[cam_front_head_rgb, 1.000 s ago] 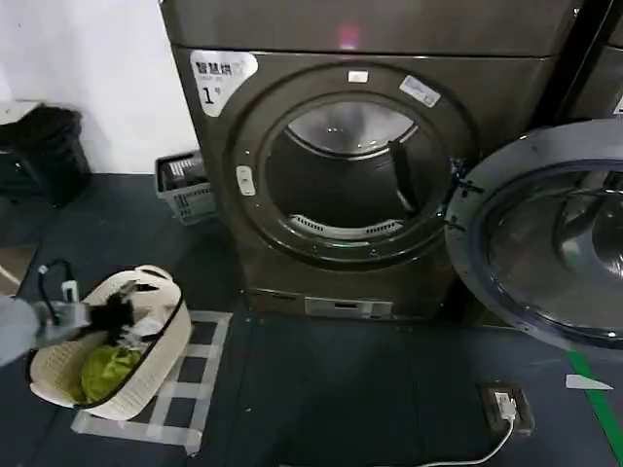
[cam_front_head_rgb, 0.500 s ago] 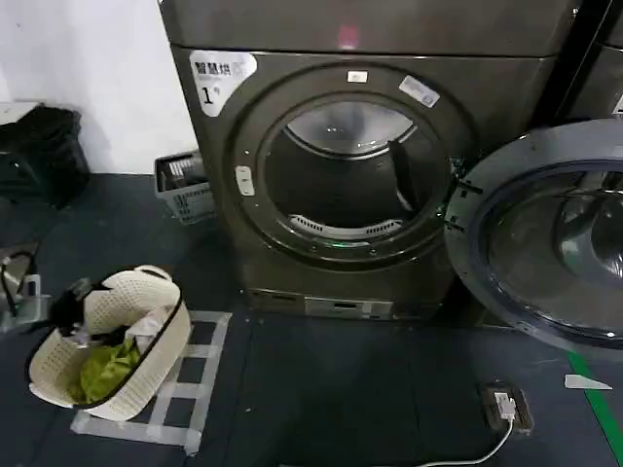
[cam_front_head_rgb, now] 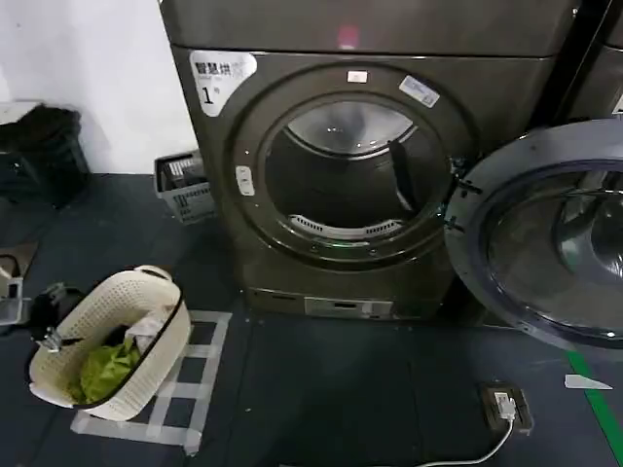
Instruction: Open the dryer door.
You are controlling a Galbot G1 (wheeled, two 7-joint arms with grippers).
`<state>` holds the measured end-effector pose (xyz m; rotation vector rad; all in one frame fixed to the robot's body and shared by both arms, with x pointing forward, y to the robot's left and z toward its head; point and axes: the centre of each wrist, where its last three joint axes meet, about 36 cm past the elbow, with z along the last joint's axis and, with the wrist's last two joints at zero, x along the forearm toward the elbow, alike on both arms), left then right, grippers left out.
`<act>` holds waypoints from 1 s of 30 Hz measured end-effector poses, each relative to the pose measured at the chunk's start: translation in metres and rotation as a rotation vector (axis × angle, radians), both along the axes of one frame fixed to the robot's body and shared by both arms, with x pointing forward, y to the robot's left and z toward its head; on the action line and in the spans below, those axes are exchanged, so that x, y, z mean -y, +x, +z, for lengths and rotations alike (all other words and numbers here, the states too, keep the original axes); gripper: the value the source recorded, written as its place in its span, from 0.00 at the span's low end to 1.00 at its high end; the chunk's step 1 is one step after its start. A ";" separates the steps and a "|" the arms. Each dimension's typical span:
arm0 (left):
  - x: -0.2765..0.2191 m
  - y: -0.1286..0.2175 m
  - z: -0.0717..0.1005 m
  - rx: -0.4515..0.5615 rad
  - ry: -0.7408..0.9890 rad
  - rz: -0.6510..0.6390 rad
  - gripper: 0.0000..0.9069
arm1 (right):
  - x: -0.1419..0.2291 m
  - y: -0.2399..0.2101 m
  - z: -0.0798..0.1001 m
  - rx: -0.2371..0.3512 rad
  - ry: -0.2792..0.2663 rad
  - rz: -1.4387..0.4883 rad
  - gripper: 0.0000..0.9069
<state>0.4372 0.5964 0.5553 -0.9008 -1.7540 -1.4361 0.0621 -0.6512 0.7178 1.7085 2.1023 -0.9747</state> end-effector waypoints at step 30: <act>-0.011 -0.001 0.002 -0.014 0.043 -0.023 1.00 | -0.003 -0.001 -0.004 -0.004 0.004 -0.001 1.00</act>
